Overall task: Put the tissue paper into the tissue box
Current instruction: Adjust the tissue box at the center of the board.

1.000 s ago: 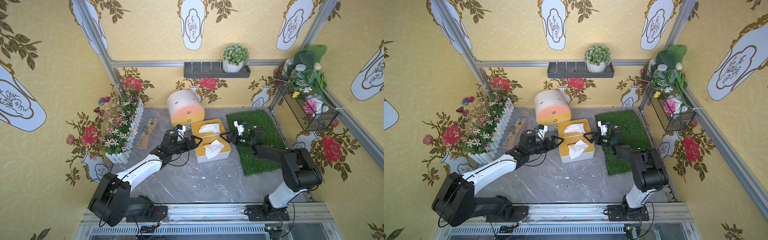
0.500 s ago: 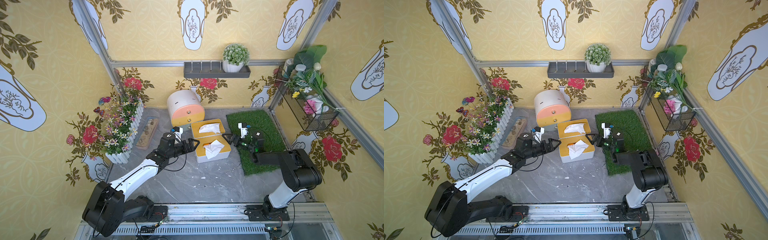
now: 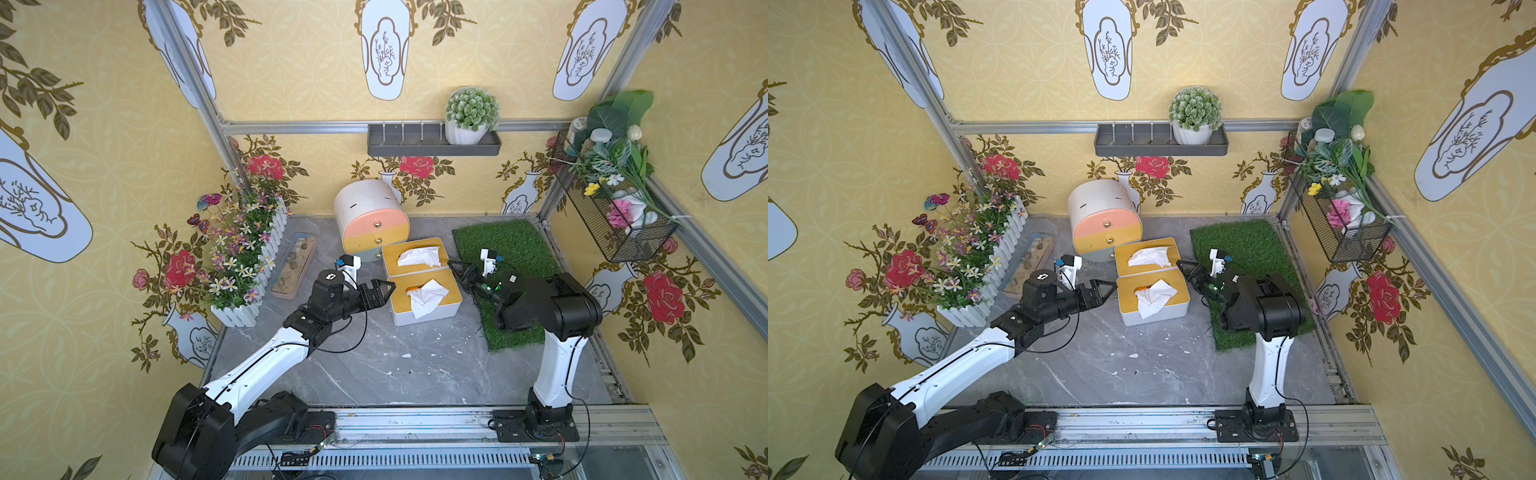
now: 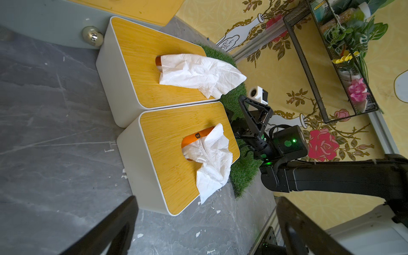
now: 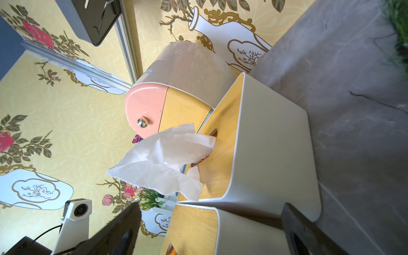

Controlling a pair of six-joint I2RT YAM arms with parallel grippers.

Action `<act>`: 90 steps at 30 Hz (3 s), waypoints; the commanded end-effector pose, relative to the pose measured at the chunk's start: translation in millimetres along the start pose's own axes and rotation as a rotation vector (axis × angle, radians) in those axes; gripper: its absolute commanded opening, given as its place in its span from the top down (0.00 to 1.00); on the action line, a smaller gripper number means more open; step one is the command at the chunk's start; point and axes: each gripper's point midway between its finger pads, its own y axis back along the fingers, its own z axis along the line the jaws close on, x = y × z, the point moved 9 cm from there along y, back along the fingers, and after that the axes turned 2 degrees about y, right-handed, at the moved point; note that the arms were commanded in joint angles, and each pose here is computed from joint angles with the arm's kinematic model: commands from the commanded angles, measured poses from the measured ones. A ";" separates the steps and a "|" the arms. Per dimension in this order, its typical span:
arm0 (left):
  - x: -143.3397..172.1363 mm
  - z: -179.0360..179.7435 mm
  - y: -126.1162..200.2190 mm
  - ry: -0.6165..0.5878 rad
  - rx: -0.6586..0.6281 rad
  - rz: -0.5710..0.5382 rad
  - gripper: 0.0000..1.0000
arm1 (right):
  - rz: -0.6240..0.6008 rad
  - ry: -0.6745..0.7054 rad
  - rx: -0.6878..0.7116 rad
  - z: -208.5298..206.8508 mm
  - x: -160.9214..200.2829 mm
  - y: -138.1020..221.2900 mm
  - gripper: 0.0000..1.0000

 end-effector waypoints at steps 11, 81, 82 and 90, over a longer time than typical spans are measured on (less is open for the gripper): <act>3.2 5.2 2.3 -0.017 -0.033 0.002 0.00 | -0.106 0.059 -0.165 25.7 -12.6 -10.7 0.00; 18.9 23.5 -2.5 0.047 -0.024 0.030 0.00 | -0.107 -0.114 -0.019 89.3 101.2 66.3 0.00; 18.7 23.8 -2.5 0.048 -0.026 0.028 0.00 | -0.102 -0.124 -0.022 88.4 102.4 64.2 0.00; 18.4 26.1 -5.5 0.042 -0.038 0.037 0.00 | -0.090 -0.169 -0.032 84.3 108.1 53.6 0.00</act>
